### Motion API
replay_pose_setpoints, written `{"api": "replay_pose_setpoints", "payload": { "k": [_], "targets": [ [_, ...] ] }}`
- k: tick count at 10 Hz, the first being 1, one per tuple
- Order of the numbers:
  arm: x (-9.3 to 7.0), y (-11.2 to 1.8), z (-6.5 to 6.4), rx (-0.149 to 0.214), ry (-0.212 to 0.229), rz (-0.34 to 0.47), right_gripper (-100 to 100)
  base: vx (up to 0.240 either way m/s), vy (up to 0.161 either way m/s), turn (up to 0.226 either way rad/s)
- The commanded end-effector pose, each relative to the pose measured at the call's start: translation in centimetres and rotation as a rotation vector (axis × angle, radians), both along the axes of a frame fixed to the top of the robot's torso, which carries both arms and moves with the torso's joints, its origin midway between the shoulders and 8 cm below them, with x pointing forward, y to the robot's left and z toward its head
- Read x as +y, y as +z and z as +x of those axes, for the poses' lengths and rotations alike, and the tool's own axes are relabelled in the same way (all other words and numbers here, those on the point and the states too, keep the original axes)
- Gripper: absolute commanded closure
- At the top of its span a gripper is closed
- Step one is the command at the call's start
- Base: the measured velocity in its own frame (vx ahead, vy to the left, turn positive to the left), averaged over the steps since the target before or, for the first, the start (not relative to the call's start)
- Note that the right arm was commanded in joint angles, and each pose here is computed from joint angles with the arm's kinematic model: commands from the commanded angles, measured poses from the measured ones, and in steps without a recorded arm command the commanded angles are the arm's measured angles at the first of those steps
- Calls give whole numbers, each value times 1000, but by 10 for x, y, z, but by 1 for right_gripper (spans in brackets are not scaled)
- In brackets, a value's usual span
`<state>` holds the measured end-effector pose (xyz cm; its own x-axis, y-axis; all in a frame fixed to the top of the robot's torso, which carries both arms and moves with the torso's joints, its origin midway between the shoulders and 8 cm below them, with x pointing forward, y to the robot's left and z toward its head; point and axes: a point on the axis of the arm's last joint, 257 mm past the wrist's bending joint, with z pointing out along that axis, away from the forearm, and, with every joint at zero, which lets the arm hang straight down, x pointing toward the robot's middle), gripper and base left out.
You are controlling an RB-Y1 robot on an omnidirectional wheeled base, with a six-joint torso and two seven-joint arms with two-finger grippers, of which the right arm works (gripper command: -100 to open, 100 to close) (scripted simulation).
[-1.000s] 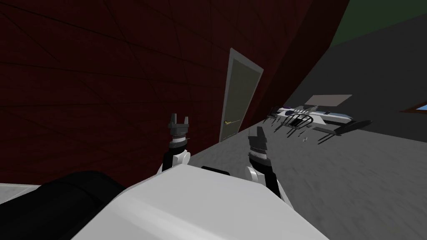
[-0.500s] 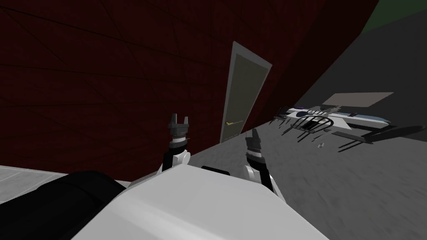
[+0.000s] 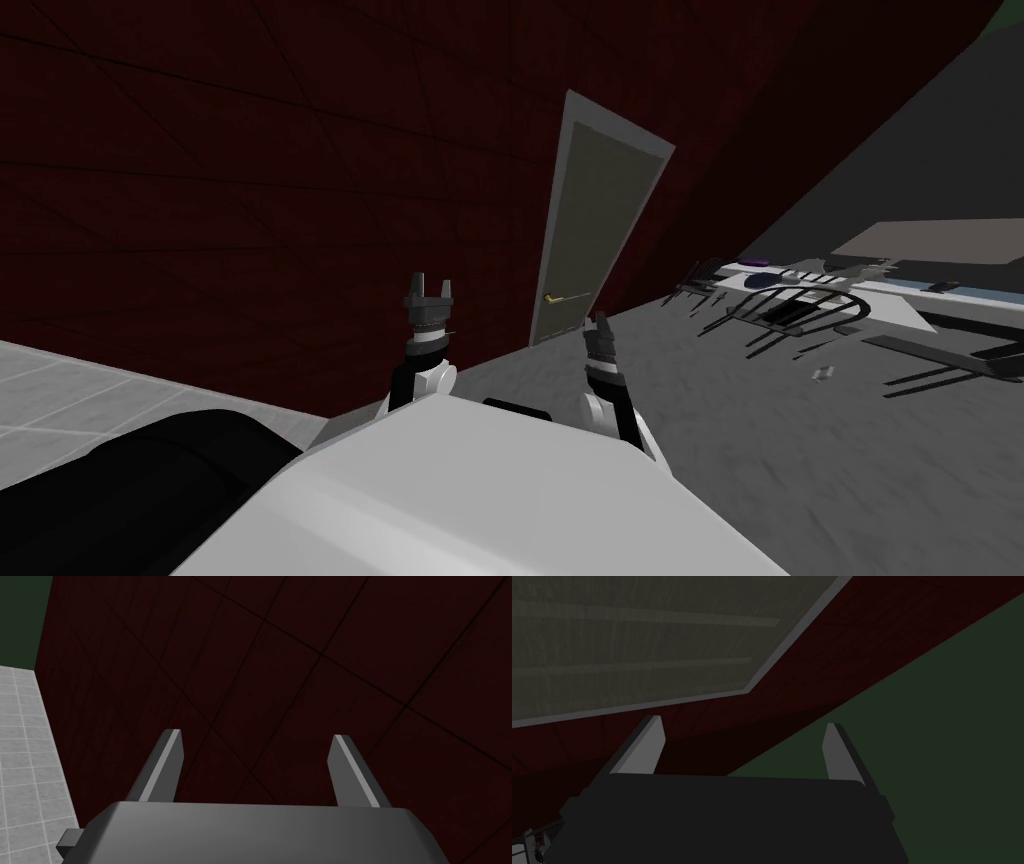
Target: Pull the door open
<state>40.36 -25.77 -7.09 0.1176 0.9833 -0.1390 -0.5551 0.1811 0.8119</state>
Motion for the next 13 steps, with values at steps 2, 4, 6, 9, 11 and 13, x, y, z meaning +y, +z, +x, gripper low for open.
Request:
{"api": "replay_pose_setpoints", "payload": {
  "k": [2, 4, 6, 9, 11, 13],
  "targets": [
    [-3, -19, 8, 29, 7, 6, -100, 40, -62, 81],
    [-5, -32, 14, 50, 11, 10, -100, 38, -54, 100],
    [-7, -48, 20, 78, 14, 15, -100, 52, -90, 132],
    [-11, -73, 31, 119, 20, 24, -100, 51, -78, 135],
    [-14, -86, 40, 136, 27, 32, -100, 46, -86, 167],
    [-17, -104, 45, 167, 28, 38, -100, 34, -72, 90]
  ]
}}
